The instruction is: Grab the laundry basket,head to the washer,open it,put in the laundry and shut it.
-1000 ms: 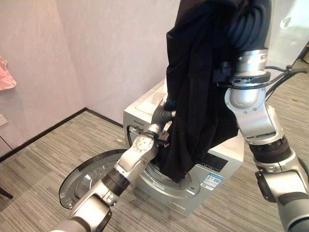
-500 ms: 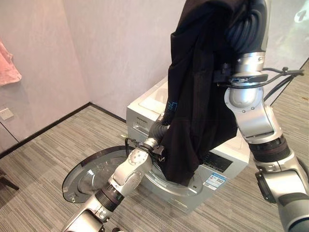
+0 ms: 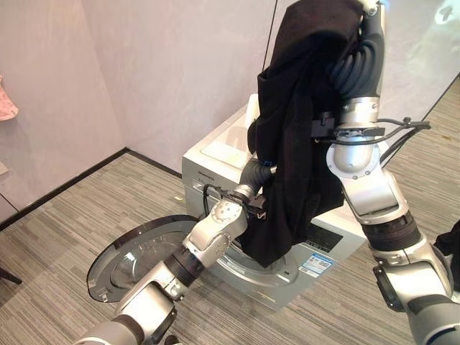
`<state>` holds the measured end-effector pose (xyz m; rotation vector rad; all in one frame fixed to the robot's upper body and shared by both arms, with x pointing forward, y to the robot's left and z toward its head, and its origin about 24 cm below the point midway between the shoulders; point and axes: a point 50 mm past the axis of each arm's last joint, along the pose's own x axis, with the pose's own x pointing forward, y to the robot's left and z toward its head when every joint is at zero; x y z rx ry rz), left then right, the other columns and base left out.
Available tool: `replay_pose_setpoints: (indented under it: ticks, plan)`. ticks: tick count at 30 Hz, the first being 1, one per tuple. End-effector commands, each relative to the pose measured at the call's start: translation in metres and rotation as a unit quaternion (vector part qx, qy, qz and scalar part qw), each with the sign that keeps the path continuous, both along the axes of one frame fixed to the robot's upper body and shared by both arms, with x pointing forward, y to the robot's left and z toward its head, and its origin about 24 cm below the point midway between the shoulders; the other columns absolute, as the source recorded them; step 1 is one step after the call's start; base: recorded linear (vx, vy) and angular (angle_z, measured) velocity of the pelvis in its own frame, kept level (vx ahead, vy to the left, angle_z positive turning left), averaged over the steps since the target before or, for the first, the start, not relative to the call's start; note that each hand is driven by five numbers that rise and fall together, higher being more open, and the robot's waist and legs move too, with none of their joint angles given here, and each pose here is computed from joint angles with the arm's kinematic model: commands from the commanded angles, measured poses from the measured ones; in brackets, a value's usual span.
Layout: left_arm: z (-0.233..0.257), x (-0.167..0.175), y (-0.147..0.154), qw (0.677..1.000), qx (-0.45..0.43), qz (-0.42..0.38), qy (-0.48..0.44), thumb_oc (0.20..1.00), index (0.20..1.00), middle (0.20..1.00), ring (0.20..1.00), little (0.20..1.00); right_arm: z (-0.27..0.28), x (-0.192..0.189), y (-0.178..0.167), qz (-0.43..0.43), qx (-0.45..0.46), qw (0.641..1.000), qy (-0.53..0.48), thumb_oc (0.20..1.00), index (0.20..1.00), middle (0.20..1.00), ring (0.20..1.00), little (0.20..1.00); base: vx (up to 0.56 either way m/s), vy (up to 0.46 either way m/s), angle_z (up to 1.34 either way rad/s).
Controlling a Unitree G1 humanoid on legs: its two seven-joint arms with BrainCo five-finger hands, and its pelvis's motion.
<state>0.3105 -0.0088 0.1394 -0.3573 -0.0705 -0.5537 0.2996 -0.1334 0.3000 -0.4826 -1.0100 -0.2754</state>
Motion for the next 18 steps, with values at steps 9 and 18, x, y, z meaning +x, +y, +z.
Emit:
replay_pose_setpoints:
  ticks: [9,18]
  plan:
    - [0.045,-0.01,-0.055,0.996,-0.029,-0.046,-0.068,1.0,1.0,1.0,1.0,1.0,0.034,-0.009,0.008,0.04,0.028,0.996,-0.07,0.2,0.2,0.2,0.2,0.2,0.0,0.003,-0.01]
    - [0.05,-0.009,-0.05,0.995,-0.046,-0.039,-0.077,0.2,0.2,0.2,0.2,0.2,0.028,-0.009,0.008,0.039,0.037,0.996,-0.069,0.2,0.2,0.2,0.2,0.2,0.0,0.0,0.0]
